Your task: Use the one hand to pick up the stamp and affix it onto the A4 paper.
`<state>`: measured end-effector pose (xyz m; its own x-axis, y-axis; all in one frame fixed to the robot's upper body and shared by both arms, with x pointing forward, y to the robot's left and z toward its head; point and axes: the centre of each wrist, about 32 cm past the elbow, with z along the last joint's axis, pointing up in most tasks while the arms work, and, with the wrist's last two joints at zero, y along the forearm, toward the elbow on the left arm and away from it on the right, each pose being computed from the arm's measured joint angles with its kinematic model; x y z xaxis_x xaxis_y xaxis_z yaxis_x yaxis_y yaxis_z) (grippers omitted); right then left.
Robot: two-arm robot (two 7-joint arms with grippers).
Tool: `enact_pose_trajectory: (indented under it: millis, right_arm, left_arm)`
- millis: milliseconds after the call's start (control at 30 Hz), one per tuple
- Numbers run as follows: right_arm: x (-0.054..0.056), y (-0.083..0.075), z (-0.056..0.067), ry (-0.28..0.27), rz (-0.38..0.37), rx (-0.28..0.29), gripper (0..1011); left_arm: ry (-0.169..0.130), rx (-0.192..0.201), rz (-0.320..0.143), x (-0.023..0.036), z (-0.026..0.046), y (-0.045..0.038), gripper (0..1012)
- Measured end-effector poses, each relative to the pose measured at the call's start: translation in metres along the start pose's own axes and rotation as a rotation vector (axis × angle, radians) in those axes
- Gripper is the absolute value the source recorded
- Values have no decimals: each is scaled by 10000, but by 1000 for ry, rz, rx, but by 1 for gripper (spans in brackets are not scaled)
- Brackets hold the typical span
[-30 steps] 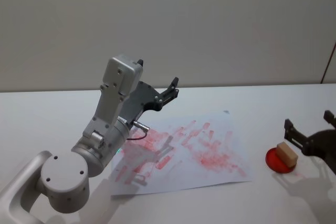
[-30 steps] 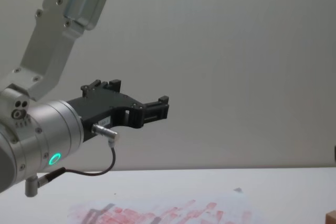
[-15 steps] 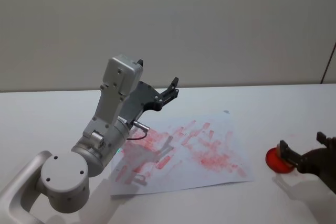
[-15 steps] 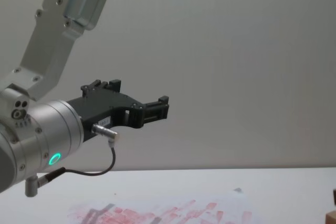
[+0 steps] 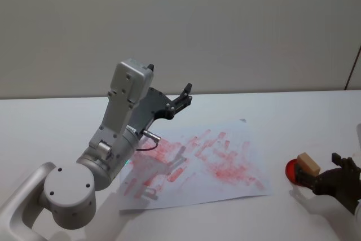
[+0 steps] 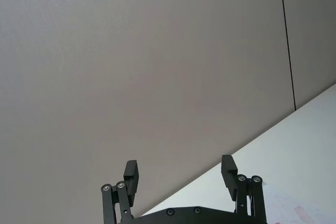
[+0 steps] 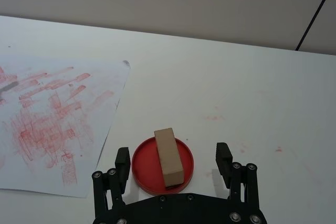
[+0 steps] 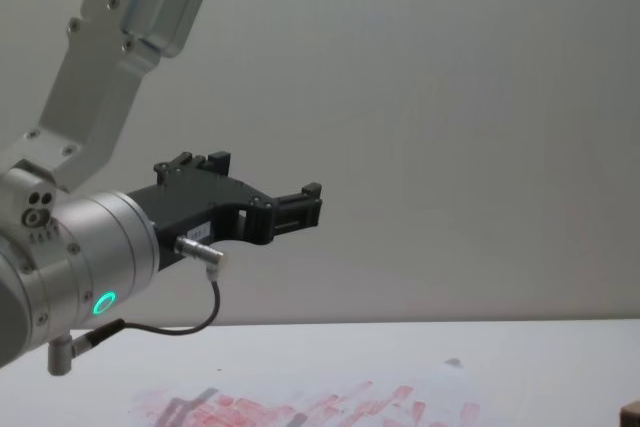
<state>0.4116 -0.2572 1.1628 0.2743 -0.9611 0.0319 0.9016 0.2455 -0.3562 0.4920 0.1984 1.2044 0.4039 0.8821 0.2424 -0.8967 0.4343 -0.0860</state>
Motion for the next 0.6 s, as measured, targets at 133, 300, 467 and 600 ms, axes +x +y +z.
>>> enact_pose_trajectory:
  millis: [133,300,467,600]
  right_arm:
    - [1,33,-5,-5,4,-12,1001]
    - [1,65,-10,-9,9,-24,925]
    - [1,82,-11,-12,12,-30,794]
    - [0,93,-12,-14,14,-34,684]
  left_arm:
    - [0,0,0,0,0,0,1001]
    - [0,0,0,0,0,0,1001]
    - [0,0,0,0,0,0,1001]
    - [0,0,0,0,0,0,1001]
